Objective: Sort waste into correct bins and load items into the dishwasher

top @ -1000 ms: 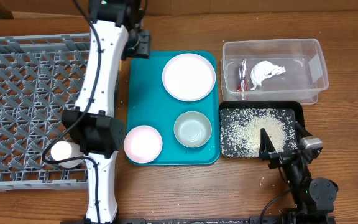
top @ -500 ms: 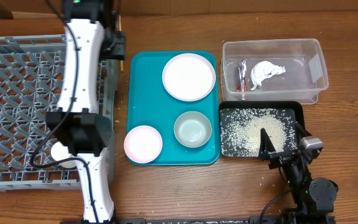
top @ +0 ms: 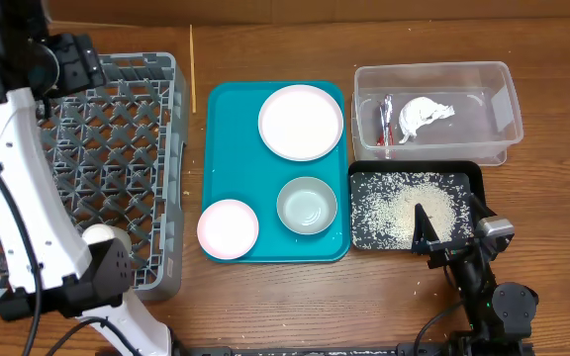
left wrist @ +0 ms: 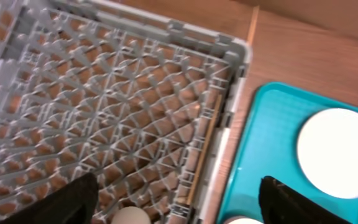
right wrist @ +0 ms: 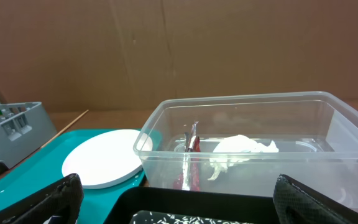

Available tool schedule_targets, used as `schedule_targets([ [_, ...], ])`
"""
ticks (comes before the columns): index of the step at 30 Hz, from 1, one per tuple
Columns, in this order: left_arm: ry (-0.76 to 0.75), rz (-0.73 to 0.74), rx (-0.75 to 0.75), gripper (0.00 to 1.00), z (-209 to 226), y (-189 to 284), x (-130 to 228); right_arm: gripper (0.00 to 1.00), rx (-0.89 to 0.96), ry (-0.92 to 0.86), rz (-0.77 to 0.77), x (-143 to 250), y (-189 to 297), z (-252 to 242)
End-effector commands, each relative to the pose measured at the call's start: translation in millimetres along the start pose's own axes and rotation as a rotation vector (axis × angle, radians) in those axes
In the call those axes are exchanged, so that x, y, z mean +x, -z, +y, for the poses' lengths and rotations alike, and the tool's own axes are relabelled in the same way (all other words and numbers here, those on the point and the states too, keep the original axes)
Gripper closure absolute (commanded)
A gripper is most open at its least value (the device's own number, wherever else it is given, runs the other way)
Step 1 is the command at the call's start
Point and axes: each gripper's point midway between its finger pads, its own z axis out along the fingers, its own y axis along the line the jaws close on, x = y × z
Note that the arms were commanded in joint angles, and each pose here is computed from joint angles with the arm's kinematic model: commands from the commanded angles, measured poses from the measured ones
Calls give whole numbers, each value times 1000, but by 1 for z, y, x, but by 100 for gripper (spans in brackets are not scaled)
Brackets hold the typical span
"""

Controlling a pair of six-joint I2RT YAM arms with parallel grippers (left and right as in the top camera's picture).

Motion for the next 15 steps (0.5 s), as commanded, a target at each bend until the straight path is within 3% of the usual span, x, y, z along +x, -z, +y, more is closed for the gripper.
schedule_targets([
  [1,-72,72,142,23,-38,-20,8,0,6,5,-6,1,0,-2],
  [4,-155,122,152,22,-68,-42,16,0,6,5,-6,1,0,-2],
  [6,-251,132,188,4,-96,-59,17,0,6,5,-6,1,0,-2],
  [7,-273,134,204,0,-110,-68,18,0,6,5,-6,1,0,-2],
  [11,-322,110,232,0,-146,-98,12,0,6,5,-6,1,0,-2],
  [15,-266,83,187,31,-169,-154,0,0,6,5,-6,1,0,-2],
])
